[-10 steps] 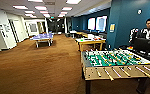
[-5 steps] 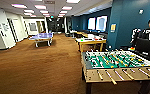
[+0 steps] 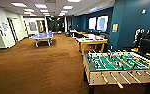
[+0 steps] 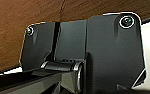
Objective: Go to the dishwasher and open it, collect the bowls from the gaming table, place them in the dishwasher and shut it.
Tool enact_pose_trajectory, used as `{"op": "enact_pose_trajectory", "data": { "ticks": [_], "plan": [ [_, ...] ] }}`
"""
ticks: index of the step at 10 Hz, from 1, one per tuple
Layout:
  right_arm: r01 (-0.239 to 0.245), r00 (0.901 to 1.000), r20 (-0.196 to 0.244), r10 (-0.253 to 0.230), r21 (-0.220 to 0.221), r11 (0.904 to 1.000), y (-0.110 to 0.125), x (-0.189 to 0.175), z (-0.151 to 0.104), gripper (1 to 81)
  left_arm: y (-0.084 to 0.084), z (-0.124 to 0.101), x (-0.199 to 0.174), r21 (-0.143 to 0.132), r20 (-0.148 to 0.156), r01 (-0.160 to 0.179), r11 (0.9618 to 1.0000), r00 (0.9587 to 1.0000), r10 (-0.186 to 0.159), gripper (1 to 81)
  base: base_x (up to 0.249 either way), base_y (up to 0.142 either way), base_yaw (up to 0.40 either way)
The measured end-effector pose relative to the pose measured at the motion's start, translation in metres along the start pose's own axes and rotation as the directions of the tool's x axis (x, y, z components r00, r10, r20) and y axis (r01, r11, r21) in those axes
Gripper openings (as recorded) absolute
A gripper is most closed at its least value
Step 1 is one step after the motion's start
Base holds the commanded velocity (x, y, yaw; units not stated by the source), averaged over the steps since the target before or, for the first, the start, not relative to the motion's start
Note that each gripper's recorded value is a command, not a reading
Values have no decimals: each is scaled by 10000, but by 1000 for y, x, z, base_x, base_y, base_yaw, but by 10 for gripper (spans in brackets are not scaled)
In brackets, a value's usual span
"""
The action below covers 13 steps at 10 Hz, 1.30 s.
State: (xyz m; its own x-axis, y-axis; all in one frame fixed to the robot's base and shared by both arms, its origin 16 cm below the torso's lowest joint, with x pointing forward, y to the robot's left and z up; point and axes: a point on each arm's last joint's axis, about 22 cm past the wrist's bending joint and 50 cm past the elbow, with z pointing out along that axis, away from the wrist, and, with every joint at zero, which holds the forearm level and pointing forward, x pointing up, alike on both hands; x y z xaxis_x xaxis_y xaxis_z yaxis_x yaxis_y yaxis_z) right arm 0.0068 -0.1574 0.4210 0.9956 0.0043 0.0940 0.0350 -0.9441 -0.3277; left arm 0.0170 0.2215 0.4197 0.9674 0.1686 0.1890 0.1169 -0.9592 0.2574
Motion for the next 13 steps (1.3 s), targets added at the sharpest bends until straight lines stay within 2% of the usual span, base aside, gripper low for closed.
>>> {"op": "enact_pose_trajectory", "data": {
  "ticks": [1,2,3,4,6,13],
  "plan": [
    [-4,10000,77,5,-137,9999,10,-6,-2,811,11,2,-3,-156,12,32,9999,10000,-32,811,123,110,0],
    [-17,9998,191,20,-153,9999,10,-15,-3,811,7,0,-12,-108,127,47,9999,9999,-46,811,123,107,0],
    [-22,9999,159,22,8,10000,-2,-13,0,811,-3,-2,-11,26,142,21,10000,9999,-21,811,123,103,0],
    [-12,10000,97,12,55,10000,-4,-10,0,811,-6,-3,-9,77,76,6,10000,10000,-6,811,123,86,0],
    [5,10000,80,-4,-101,9999,7,-7,-2,811,6,0,-7,-85,64,34,10000,10000,-33,811,123,72,0],
    [4,10000,88,-3,-95,10000,6,-8,-2,811,4,0,-7,-62,63,28,10000,10000,-28,811,123,76,0]
  ]
}}
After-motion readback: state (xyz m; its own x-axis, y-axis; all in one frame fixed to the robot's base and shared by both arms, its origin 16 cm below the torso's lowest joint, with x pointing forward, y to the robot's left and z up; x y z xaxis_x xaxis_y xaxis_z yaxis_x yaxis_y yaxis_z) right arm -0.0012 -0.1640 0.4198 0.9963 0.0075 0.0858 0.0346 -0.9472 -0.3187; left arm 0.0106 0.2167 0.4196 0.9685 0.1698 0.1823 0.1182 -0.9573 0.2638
